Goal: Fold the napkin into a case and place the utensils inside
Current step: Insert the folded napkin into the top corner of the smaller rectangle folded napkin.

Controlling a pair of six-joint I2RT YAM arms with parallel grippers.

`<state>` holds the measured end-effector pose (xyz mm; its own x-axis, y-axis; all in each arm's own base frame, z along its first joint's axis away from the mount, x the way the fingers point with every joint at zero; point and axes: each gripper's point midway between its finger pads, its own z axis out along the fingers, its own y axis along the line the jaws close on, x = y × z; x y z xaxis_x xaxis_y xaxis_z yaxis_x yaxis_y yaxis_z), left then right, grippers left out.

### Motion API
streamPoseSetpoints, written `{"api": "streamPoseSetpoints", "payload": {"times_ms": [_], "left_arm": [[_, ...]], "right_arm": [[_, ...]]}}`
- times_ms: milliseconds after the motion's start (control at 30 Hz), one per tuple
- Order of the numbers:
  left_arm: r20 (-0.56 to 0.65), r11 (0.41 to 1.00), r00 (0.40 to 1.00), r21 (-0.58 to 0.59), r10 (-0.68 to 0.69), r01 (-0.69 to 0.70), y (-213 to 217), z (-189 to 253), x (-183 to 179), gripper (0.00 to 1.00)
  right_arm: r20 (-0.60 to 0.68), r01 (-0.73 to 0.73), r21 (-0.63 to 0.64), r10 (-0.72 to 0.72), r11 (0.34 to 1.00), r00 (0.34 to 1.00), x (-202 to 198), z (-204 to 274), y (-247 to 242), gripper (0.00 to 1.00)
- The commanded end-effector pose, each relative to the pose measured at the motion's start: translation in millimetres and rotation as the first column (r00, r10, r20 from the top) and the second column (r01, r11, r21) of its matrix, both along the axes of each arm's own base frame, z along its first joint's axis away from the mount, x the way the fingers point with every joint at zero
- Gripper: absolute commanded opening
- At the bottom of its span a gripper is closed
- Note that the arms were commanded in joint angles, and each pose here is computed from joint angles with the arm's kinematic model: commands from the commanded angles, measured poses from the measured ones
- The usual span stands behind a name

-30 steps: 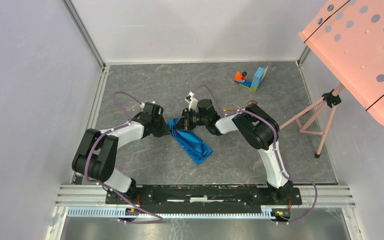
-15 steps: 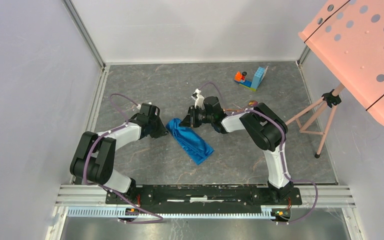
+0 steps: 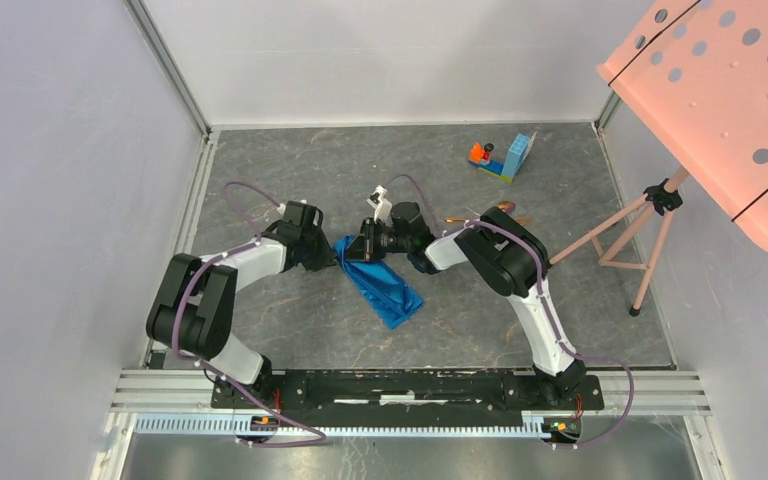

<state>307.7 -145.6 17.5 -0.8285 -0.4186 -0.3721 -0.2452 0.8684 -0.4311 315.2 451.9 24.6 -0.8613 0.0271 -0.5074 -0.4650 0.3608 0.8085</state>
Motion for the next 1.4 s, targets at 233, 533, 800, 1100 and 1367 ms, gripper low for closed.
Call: {"api": "streamPoseSetpoints", "payload": {"times_ms": [233,533,800,1100,1367], "left_arm": [[0.052,0.999,0.999,0.032,-0.001,-0.001,7.1,13.5,-5.8,0.21],[0.040,1.000,0.999,-0.025,-0.017,0.018,-5.0,9.7,-5.3,0.22],[0.037,0.998,0.998,-0.042,-0.049,0.050,-26.5,9.5,-2.0,0.21],[0.030,0.999,0.999,0.026,-0.023,0.022,2.1,10.0,-21.9,0.21],[0.058,1.000,0.998,0.017,-0.011,0.010,7.3,26.6,-1.2,0.24]], "right_arm": [[0.072,0.022,0.028,-0.024,0.999,0.997,0.0,29.0,-38.2,0.25],[0.079,0.017,0.014,-0.018,1.000,0.997,-5.7,23.8,-30.3,0.21],[0.050,0.007,0.023,-0.008,1.000,0.999,-20.0,8.2,11.7,0.13],[0.116,0.063,0.008,-0.063,0.998,0.991,1.2,32.4,-47.3,0.19],[0.123,0.081,0.002,-0.081,0.997,0.989,14.7,34.4,-51.5,0.21]]}}
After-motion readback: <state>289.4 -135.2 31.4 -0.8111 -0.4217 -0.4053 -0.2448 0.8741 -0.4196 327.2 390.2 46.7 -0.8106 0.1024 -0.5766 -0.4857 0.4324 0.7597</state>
